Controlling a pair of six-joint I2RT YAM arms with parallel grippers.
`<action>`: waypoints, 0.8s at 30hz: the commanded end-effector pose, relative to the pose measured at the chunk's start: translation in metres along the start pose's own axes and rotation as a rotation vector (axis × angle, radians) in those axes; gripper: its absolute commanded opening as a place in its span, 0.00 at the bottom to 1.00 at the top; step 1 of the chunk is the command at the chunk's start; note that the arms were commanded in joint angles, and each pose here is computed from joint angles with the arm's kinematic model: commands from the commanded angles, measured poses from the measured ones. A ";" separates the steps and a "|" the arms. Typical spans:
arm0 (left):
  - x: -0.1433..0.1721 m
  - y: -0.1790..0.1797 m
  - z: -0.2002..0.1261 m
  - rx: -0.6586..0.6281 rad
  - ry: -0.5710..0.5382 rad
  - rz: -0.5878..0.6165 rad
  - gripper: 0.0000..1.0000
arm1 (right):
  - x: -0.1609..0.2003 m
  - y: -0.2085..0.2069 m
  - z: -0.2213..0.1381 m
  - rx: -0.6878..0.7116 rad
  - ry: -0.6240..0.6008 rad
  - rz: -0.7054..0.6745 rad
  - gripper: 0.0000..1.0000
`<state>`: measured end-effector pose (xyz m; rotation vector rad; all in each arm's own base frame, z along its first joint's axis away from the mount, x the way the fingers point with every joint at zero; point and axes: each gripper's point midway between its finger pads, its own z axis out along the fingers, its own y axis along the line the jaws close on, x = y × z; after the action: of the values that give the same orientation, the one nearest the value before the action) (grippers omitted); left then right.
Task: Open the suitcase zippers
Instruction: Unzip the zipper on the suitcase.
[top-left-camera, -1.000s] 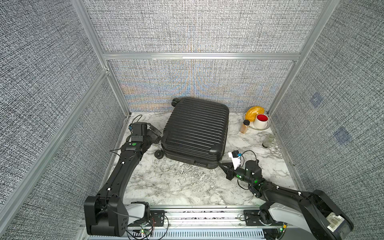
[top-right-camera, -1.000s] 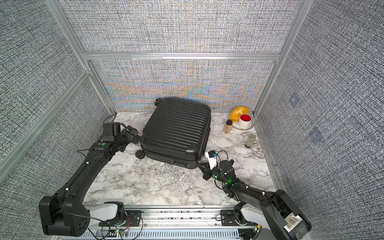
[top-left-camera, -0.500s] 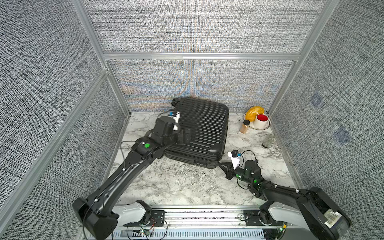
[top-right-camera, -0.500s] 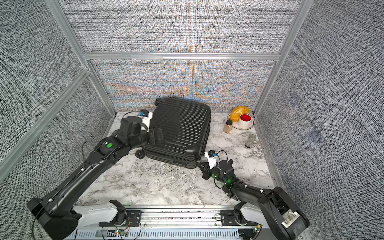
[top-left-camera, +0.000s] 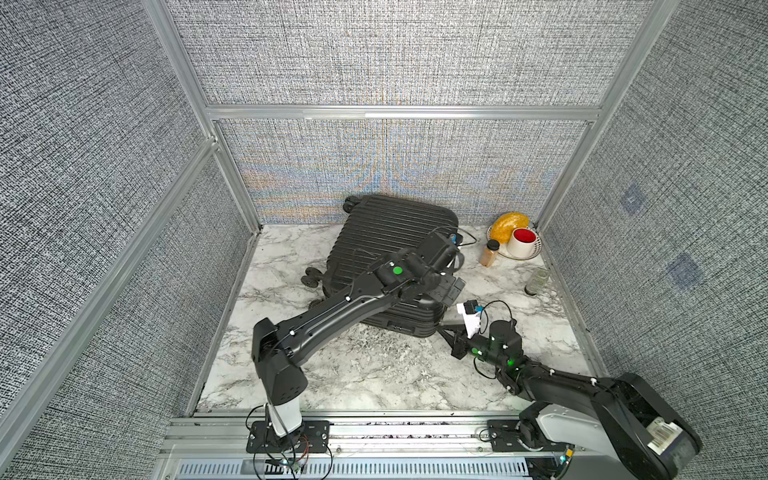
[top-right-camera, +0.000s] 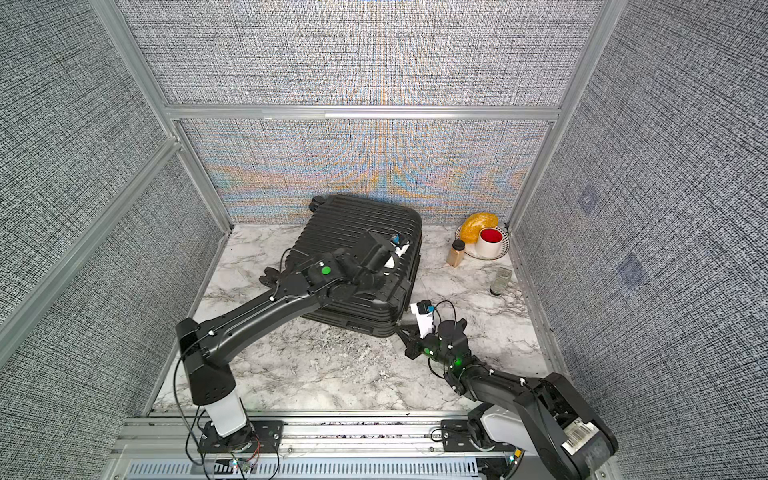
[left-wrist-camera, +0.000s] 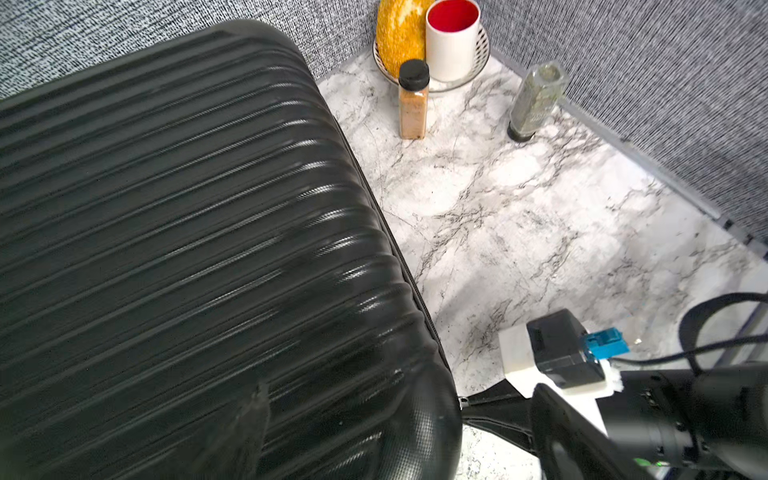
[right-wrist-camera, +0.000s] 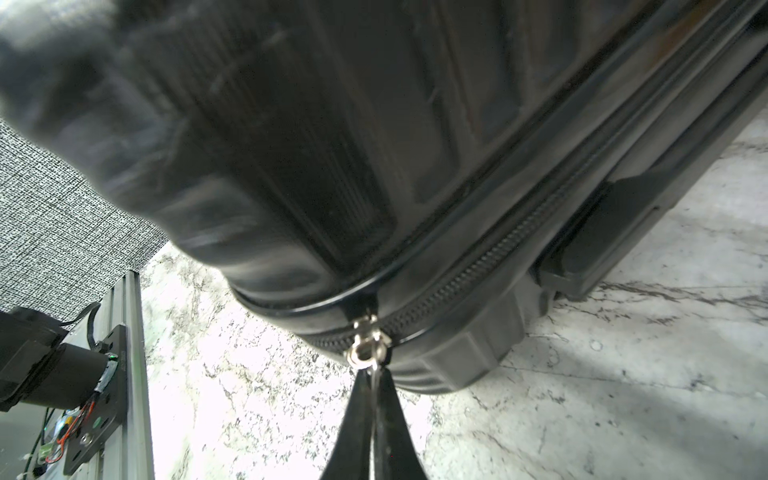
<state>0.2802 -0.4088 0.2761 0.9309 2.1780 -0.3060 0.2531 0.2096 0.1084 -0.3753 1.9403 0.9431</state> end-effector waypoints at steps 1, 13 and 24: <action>0.012 0.006 0.007 -0.132 0.068 0.116 0.99 | -0.008 -0.005 -0.001 0.029 -0.037 0.004 0.00; 0.017 0.021 0.033 -0.356 0.108 0.169 0.99 | -0.009 -0.006 -0.002 0.031 -0.040 0.006 0.00; 0.037 0.023 0.041 -0.392 0.162 0.194 0.99 | -0.011 -0.015 -0.009 0.076 -0.064 0.020 0.00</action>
<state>0.2995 -0.4020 0.2248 0.9639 2.1632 0.2231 0.2549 0.2012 0.1106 -0.3378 1.9297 0.9278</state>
